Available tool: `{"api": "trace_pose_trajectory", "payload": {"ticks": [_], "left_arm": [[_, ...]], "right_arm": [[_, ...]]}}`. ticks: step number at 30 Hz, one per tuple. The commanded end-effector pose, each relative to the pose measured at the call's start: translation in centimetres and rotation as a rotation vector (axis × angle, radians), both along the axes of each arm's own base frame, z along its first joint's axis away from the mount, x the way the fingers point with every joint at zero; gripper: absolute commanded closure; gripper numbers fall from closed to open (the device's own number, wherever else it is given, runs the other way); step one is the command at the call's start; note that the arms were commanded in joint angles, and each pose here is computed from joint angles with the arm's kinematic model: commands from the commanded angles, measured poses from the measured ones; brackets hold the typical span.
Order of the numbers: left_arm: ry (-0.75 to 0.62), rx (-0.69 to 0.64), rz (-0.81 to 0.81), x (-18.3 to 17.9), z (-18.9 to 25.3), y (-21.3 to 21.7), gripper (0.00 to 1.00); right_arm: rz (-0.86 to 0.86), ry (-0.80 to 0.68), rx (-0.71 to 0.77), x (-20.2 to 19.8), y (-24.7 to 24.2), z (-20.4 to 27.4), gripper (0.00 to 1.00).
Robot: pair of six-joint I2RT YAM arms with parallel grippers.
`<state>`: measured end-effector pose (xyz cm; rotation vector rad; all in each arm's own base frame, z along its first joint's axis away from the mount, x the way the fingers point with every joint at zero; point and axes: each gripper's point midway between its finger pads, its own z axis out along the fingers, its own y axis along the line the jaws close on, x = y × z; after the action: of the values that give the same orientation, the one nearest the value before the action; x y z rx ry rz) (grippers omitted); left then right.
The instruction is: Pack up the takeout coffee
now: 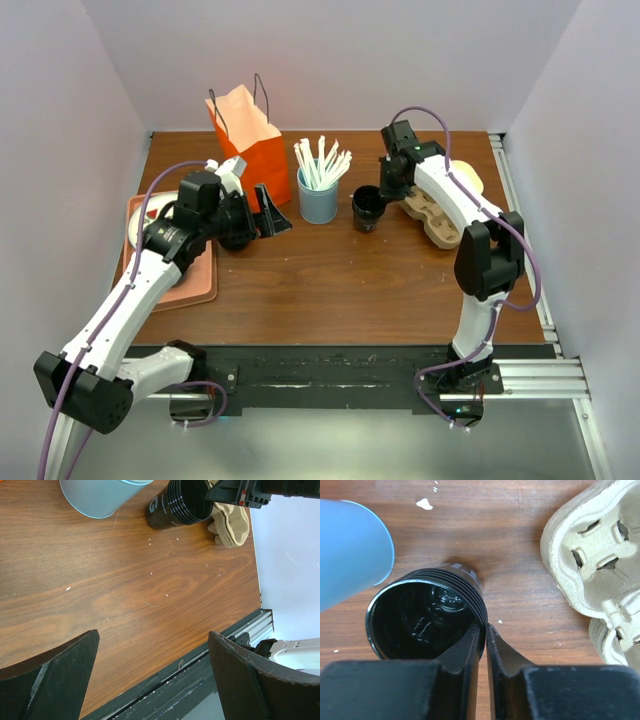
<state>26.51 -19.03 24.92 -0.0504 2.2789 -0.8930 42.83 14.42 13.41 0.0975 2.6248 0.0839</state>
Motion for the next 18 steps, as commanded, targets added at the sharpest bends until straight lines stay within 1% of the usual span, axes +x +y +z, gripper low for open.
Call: {"api": "trace_pose_trajectory", "payload": {"ticks": [1, 4, 5, 6, 7, 8, 10, 13, 15, 18], "left_arm": [[-0.046, -0.013, -0.019, 0.4, 1.2, -0.4, 0.05], [-0.047, -0.014, -0.020, 0.4, 1.2, -0.4, 0.05], [-0.045, -0.015, -0.020, 0.5, 1.2, -0.5, 0.05], [-0.045, -0.016, -0.019, 0.5, 1.2, -0.5, 0.05], [-0.045, -0.017, -0.020, 0.5, 1.2, -0.5, 0.05], [-0.045, -0.019, -0.021, 0.5, 1.2, -0.5, 0.05], [-0.043, -0.020, -0.021, 0.5, 1.1, -0.6, 0.05], [-0.042, -0.023, -0.023, 0.5, 1.1, -0.6, 0.05], [-0.042, -0.022, -0.024, 0.5, 1.1, -0.6, 0.05], [-0.041, -0.024, -0.024, 0.4, 1.1, -0.6, 0.05]], "right_arm": [[-0.027, -0.036, -0.024, 0.6, -0.7, 1.7, 0.91], [-0.027, -0.052, -0.024, 0.8, -0.8, 2.3, 0.93], [-0.024, -0.060, -0.021, 0.9, -0.7, 2.7, 0.92], [-0.023, -0.057, -0.025, 0.9, -0.7, 2.7, 0.90], [-0.024, -0.055, -0.023, 0.8, -0.7, 2.8, 0.83], [-0.028, -0.059, -0.025, 1.0, -0.7, 3.0, 0.80], [-0.028, -0.057, -0.030, 1.0, -0.8, 3.0, 0.79], [-0.023, -0.062, -0.022, 1.2, -0.6, 3.2, 0.80], [-0.019, -0.058, -0.016, 1.2, -0.5, 3.1, 0.83], [-0.021, -0.053, -0.018, 1.2, -0.5, 2.9, 0.85]]}}
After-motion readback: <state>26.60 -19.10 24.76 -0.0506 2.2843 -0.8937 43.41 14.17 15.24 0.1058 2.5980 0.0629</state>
